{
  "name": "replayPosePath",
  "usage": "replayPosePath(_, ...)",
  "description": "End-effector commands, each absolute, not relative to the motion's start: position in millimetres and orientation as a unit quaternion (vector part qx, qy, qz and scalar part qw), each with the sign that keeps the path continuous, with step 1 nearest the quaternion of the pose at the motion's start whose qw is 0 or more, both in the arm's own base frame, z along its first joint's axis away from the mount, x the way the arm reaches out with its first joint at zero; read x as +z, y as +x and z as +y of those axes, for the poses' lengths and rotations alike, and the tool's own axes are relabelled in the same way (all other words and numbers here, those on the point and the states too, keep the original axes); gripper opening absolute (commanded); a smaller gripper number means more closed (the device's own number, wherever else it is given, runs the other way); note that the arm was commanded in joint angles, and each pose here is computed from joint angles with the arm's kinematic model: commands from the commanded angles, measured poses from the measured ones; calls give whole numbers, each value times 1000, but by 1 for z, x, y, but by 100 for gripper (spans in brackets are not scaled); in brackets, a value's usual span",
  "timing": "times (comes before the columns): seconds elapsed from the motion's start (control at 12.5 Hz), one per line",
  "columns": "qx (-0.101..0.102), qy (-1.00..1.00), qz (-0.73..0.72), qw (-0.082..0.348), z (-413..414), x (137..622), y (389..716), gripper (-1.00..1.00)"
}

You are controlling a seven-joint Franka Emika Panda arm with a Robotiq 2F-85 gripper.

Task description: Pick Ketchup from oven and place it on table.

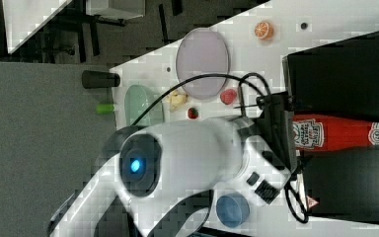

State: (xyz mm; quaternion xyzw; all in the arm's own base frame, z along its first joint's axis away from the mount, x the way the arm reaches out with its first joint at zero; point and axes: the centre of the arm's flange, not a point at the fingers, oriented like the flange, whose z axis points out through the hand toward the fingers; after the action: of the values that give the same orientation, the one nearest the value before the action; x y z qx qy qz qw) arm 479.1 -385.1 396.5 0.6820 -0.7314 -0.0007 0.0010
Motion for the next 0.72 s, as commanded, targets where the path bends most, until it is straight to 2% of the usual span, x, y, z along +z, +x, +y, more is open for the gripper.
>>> replayPosePath(0.08, 9, 673, -740, 12, -396, 381, 479, 100)
replayPosePath(0.24, 0, 669, -743, 11, -395, 371, 476, 100)
replayPosePath(0.32, -3, 669, -743, 11, -394, 368, 475, 49)
replayPosePath(0.4, -1, 670, -742, 9, -394, 371, 477, 26)
replayPosePath(0.56, 5, 671, -741, 7, -394, 378, 479, 21)
replayPosePath(0.72, 29, 679, -733, 4, -393, 404, 489, 21)
